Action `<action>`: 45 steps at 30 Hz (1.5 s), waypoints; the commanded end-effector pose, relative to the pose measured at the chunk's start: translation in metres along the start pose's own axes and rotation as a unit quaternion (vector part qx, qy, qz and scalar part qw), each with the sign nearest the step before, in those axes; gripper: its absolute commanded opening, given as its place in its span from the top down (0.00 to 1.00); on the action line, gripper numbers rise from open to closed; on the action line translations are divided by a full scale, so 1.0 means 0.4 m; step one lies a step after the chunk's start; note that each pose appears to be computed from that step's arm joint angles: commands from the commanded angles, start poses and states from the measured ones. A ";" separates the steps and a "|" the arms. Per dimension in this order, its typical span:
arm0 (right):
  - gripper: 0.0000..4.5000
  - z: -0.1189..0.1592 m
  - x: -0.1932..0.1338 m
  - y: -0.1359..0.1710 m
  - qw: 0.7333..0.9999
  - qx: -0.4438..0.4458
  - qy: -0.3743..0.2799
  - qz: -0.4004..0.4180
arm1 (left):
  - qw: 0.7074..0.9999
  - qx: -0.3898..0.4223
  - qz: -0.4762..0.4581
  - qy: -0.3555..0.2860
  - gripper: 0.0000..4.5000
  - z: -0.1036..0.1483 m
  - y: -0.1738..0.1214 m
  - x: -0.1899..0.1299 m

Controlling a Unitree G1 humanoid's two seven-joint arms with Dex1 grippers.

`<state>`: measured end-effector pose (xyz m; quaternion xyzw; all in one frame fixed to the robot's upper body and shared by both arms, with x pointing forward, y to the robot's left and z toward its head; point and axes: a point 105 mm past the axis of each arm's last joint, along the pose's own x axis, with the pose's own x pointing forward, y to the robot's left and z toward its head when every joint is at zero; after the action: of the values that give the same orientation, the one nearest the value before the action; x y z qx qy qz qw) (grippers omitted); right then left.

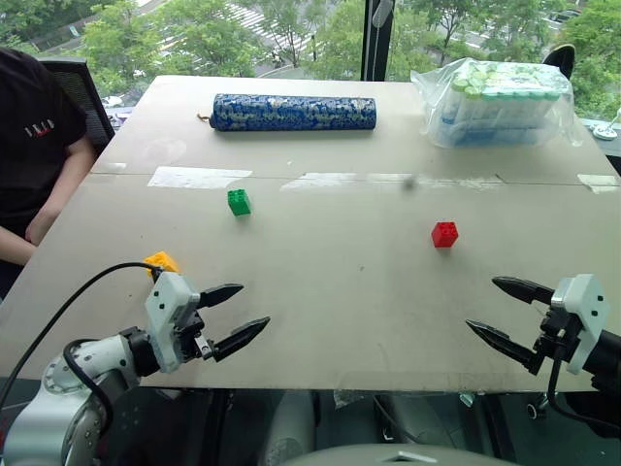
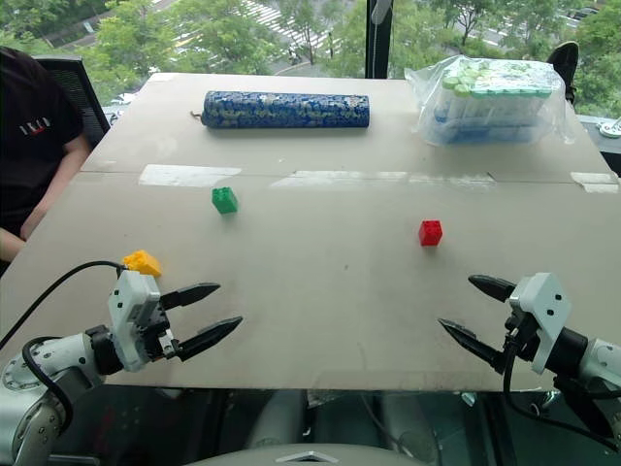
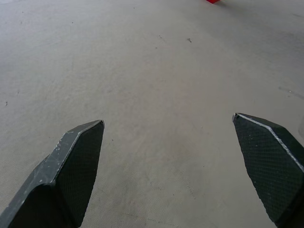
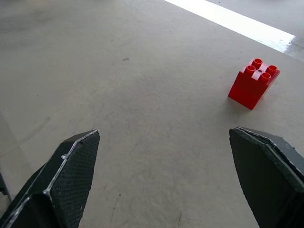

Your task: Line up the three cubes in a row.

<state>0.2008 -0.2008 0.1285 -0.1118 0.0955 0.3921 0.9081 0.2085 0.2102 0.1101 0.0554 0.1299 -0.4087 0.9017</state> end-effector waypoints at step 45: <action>0.70 0.102 0.290 -0.092 0.995 -0.062 0.017 0.079 | 0.985 0.050 -0.155 -0.062 0.00 0.115 -0.104 0.093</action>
<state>0.3198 -0.1429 0.1325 -0.1499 0.1225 0.3840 0.9028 0.2108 0.1482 0.1403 0.0473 0.0715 -0.5470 0.8327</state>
